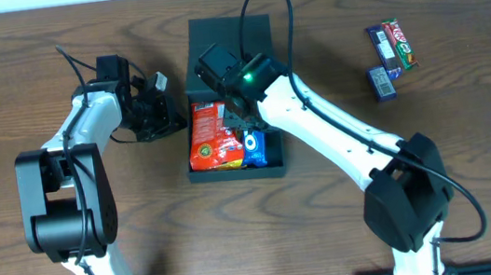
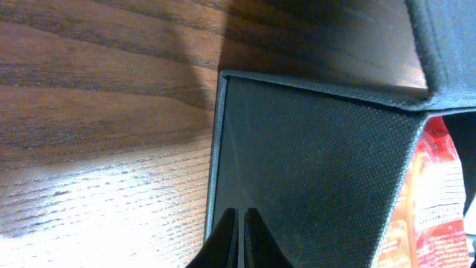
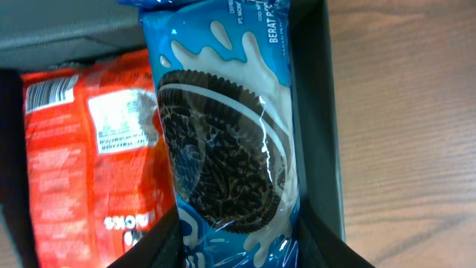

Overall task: Pack container
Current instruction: 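Lower the Oreo pack upright into the box's right side and release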

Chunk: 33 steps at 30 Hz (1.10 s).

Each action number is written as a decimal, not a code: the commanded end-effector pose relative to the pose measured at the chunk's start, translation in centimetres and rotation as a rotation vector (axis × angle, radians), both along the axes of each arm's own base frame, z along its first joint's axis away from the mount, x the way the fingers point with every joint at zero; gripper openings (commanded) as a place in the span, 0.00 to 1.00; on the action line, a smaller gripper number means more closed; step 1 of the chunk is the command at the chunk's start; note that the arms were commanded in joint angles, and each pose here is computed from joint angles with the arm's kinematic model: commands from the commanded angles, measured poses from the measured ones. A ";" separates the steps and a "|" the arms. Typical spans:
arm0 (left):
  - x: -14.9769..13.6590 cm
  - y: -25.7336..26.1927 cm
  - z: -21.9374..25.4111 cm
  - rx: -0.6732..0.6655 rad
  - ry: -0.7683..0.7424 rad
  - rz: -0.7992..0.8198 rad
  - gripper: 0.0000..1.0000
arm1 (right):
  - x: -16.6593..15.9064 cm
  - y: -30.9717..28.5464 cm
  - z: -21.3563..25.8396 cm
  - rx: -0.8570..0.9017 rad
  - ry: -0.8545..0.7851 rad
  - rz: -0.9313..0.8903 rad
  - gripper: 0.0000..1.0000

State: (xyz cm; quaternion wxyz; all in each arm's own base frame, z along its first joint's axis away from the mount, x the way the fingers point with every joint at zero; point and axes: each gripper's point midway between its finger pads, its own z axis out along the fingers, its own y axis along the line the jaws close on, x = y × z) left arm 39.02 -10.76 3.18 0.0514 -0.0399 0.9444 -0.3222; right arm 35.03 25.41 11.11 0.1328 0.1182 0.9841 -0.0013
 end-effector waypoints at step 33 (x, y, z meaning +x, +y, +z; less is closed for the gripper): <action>0.2 0.2 0.8 0.003 -0.019 0.006 0.06 | -0.3 1.0 -5.7 0.001 0.134 0.056 0.02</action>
